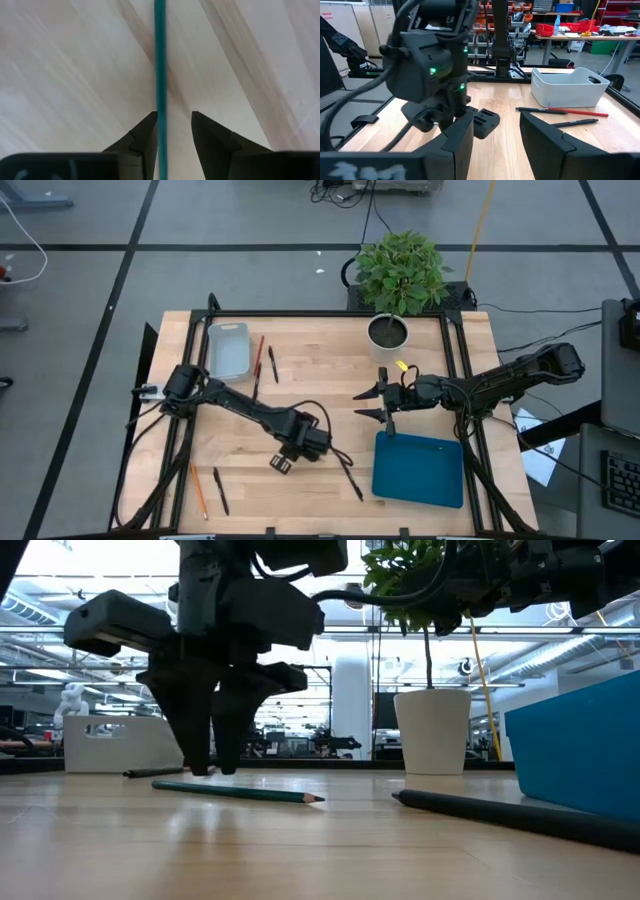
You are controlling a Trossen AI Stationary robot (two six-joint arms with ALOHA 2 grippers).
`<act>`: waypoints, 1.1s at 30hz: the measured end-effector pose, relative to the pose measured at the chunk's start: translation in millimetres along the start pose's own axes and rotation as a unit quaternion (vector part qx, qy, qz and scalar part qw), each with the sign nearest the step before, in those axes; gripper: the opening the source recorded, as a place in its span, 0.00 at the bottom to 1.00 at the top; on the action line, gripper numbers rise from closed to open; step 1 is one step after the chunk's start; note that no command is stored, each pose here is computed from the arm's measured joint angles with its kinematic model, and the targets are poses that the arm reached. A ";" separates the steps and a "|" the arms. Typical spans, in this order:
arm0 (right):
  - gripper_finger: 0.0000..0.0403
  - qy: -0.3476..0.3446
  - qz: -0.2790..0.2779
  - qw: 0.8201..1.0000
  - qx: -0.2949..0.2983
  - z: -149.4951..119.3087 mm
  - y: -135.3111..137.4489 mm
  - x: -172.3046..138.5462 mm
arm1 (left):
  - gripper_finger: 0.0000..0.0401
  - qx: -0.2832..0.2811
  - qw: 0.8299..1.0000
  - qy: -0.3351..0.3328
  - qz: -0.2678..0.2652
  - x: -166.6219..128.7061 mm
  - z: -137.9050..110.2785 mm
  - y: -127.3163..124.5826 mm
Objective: Sort pens & pencils
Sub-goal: Put the green pencil into the blue bin
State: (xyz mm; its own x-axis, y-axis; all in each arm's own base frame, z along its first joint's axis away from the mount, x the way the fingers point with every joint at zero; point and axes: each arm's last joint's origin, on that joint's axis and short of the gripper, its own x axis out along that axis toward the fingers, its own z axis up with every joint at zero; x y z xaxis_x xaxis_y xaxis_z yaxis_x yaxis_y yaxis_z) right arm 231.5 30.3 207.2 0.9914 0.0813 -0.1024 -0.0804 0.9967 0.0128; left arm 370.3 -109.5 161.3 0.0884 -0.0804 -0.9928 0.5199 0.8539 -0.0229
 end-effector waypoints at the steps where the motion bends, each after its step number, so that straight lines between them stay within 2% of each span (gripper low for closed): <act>1: 0.37 0.000 0.000 1.000 0.000 0.0 0.0 0.0 | 0.31 0.001 1.000 -0.002 0.002 -0.1 0.5 -0.5; 11: 0.37 0.000 0.000 1.000 0.003 0.0 0.0 0.0 | 0.31 -0.015 1.000 0.018 0.011 16.8 -16.9 7.1; 17: 0.37 0.000 0.000 1.000 0.003 0.0 0.0 0.0 | 0.30 -0.005 1.000 0.005 -0.008 18.6 -18.9 11.4; 21: 0.37 0.000 0.000 1.000 0.003 0.0 0.0 0.0 | 0.23 -0.006 1.000 0.007 0.000 18.8 -19.3 13.5; 26: 0.37 0.000 0.000 1.000 0.003 0.0 0.0 0.0 | 0.05 -0.015 1.000 0.006 0.002 18.8 -21.0 19.8; 33: 0.37 0.000 0.000 1.000 0.003 0.0 0.0 0.0 | 0.03 -0.015 1.000 0.005 -0.002 19.0 -22.7 24.5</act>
State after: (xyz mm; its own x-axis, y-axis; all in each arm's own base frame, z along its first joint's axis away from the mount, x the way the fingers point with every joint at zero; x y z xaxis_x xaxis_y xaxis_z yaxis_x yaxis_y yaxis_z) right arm 231.5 30.3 207.3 0.9915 0.0812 -0.1020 -0.0796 0.9966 0.0196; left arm 365.4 -78.4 139.2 0.0782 -0.0793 -0.9938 0.4939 0.8690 -0.0305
